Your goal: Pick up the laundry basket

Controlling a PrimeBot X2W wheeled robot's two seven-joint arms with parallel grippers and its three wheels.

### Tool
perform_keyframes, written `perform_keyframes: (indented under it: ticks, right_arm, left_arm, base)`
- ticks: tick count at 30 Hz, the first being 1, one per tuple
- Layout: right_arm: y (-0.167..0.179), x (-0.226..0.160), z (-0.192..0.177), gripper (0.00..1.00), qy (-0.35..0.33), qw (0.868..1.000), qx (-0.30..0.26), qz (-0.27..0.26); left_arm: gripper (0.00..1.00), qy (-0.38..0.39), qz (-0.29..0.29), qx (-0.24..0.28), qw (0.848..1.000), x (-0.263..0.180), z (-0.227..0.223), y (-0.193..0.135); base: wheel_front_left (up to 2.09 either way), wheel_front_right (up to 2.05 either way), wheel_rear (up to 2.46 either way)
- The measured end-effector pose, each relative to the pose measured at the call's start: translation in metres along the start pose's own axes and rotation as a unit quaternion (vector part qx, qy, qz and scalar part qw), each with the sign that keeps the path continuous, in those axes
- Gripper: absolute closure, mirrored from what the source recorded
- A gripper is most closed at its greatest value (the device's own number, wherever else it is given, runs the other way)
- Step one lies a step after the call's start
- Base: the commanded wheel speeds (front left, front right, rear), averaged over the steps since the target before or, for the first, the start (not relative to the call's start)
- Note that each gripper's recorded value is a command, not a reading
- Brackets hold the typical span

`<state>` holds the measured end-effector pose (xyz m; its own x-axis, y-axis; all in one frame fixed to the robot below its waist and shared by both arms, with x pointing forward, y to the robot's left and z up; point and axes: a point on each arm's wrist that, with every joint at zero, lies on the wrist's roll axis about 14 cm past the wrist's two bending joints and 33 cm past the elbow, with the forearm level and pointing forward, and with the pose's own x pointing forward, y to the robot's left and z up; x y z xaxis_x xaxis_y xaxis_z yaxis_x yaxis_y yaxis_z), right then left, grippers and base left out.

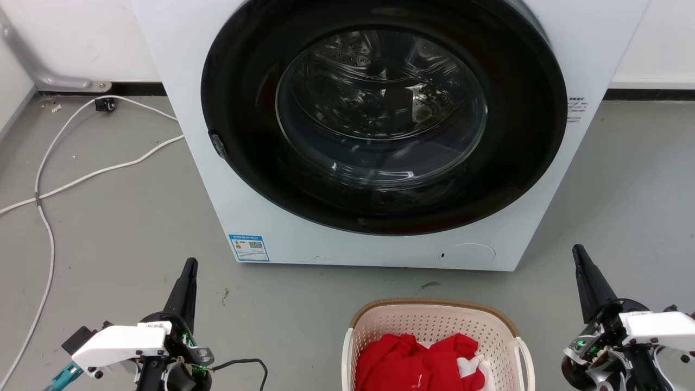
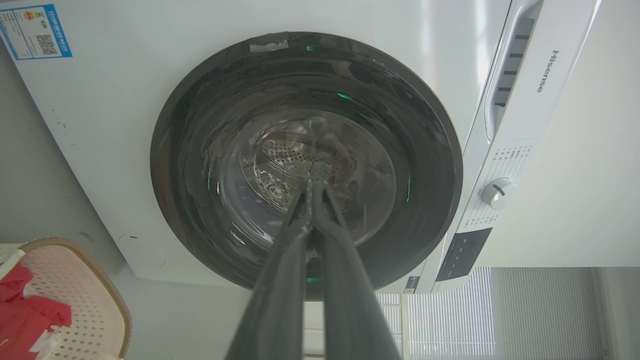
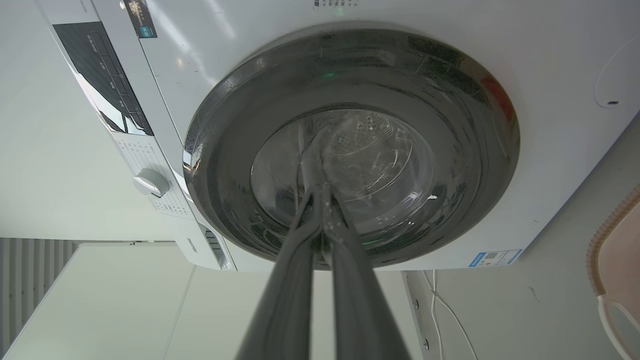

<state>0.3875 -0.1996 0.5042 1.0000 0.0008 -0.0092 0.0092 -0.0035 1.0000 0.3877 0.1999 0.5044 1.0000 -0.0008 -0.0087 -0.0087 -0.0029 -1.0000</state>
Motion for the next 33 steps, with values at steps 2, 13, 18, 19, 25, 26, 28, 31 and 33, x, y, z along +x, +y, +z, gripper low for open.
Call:
perform_keyframes:
  ticks: [2, 13, 18, 19, 25, 26, 28, 31, 33]
  right_arm:
    - [0.000, 0.000, 0.000, 1.00, 0.000, 1.000, 0.000, 0.000]
    - [0.000, 0.000, 0.000, 1.00, 0.000, 1.000, 0.000, 0.000]
    - [-0.005, -0.002, 0.000, 0.00, 0.000, 1.000, 0.001, -0.007]
    - [-0.010, -0.004, 0.000, 0.00, -0.001, 1.000, 0.002, -0.015]
    - [-0.026, -0.013, 0.001, 0.00, -0.008, 0.999, -0.006, -0.039]
    - [-0.025, -0.012, 0.001, 0.00, -0.009, 0.999, -0.014, -0.038]
    - [-0.023, -0.012, 0.002, 0.00, -0.010, 0.999, -0.034, -0.035]
    - [-0.018, -0.011, 0.002, 0.00, -0.011, 0.997, -0.069, -0.029]
    - [-0.015, -0.011, 0.002, 0.00, -0.013, 0.995, -0.091, -0.025]
  left_arm:
    - [1.00, 0.000, 0.000, 0.000, 1.000, 0.000, 0.000, 0.000]
    - [1.00, 0.000, 0.000, 0.000, 1.000, 0.000, 0.000, 0.000]
    - [0.00, 0.000, 0.007, -0.001, 1.000, -0.002, 0.000, 0.005]
    - [0.00, 0.000, 0.016, -0.002, 1.000, -0.004, -0.001, 0.010]
    - [0.00, -0.005, 0.035, 0.012, 0.999, -0.011, -0.001, 0.024]
    - [0.00, -0.005, 0.033, 0.020, 0.999, -0.011, -0.001, 0.022]
    - [0.00, -0.007, 0.029, 0.037, 0.999, -0.010, -0.001, 0.018]
    - [0.00, -0.008, 0.029, 0.068, 0.997, -0.009, -0.001, 0.015]
    - [0.00, -0.006, 0.031, 0.095, 0.995, -0.008, -0.003, 0.013]
  base:
    - [0.00, 0.00, 0.00]
    - [0.00, 0.00, 0.00]
    - [0.00, 0.00, 0.00]
    - [0.00, 0.00, 0.00]
    - [0.00, 0.00, 0.00]
    - [0.00, 0.00, 0.00]
    - [0.00, 0.00, 0.00]
    - [0.00, 0.00, 0.00]
    - [0.00, 0.00, 0.00]
